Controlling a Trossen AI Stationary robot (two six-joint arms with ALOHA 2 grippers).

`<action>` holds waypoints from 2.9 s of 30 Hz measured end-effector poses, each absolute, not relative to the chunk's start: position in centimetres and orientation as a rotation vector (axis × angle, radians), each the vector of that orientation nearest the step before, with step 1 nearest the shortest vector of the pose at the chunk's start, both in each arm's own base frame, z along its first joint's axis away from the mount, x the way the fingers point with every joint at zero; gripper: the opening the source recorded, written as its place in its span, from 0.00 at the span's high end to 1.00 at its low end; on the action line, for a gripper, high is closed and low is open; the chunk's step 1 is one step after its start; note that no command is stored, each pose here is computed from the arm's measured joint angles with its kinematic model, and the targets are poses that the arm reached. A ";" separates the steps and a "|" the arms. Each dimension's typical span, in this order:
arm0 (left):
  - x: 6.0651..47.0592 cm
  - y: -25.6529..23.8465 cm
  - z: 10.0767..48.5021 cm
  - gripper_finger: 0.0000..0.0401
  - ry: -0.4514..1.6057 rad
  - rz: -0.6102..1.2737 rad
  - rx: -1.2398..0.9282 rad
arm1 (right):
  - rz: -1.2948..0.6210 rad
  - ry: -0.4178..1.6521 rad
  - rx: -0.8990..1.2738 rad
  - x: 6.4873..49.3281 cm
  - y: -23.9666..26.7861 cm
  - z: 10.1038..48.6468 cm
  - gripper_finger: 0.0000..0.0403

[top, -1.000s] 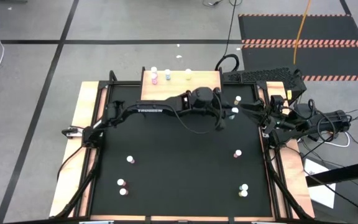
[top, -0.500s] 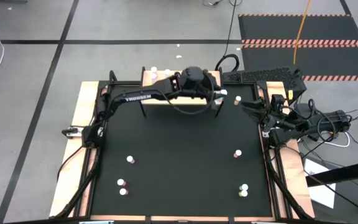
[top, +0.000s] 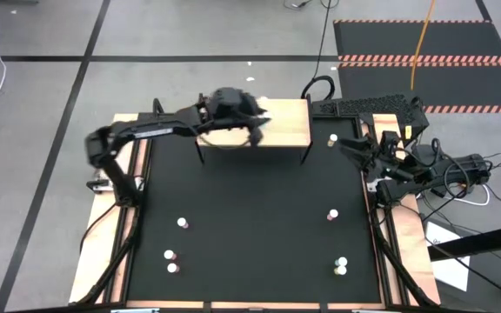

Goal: Pick and place medicine bottles onto shelf by color
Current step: Put the top blue pill bottle on the shelf aligned with the other blue pill bottle

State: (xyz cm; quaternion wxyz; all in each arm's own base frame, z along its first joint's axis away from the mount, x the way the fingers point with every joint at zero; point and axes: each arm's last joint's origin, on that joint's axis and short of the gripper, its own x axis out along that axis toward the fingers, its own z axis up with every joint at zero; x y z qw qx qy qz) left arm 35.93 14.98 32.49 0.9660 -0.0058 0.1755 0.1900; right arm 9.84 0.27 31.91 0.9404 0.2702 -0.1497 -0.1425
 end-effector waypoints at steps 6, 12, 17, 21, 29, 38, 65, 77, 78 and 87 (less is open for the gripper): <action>31.7 16.2 29.2 0.70 0.297 0.538 -0.052 | -0.357 -0.312 0.509 9.8 0.0 31.9 0.48; 30.1 17.3 27.1 0.70 0.321 0.601 -0.078 | -0.375 -0.319 0.512 9.8 -0.2 31.9 0.48; 29.7 18.0 27.1 0.70 0.329 0.634 -0.047 | -0.374 -0.321 0.520 9.8 -0.2 31.9 0.48; 29.3 18.6 27.0 0.70 0.332 0.655 -0.055 | -0.376 -0.318 0.513 9.8 -0.2 31.9 0.48; 29.5 18.4 27.1 0.70 0.321 0.653 -0.082 | -0.377 -0.316 0.506 9.8 -0.2 31.9 0.48; 29.1 15.7 27.1 0.70 0.367 0.662 -0.097 | -0.374 -0.318 0.518 9.8 -0.2 31.9 0.48; 26.7 14.5 23.9 0.70 0.066 0.789 0.004 | -0.378 -0.313 0.481 9.6 -0.2 31.9 0.48; 26.8 15.0 23.5 0.70 0.079 0.798 0.047 | -0.378 -0.314 0.482 9.6 -0.2 31.9 0.48; 26.7 15.1 23.5 0.70 0.078 0.803 0.044 | -0.381 -0.314 0.482 9.6 -0.2 31.9 0.48; 26.5 16.1 23.7 0.70 0.056 0.785 0.010 | -0.406 -0.317 0.480 9.6 -0.3 31.9 0.48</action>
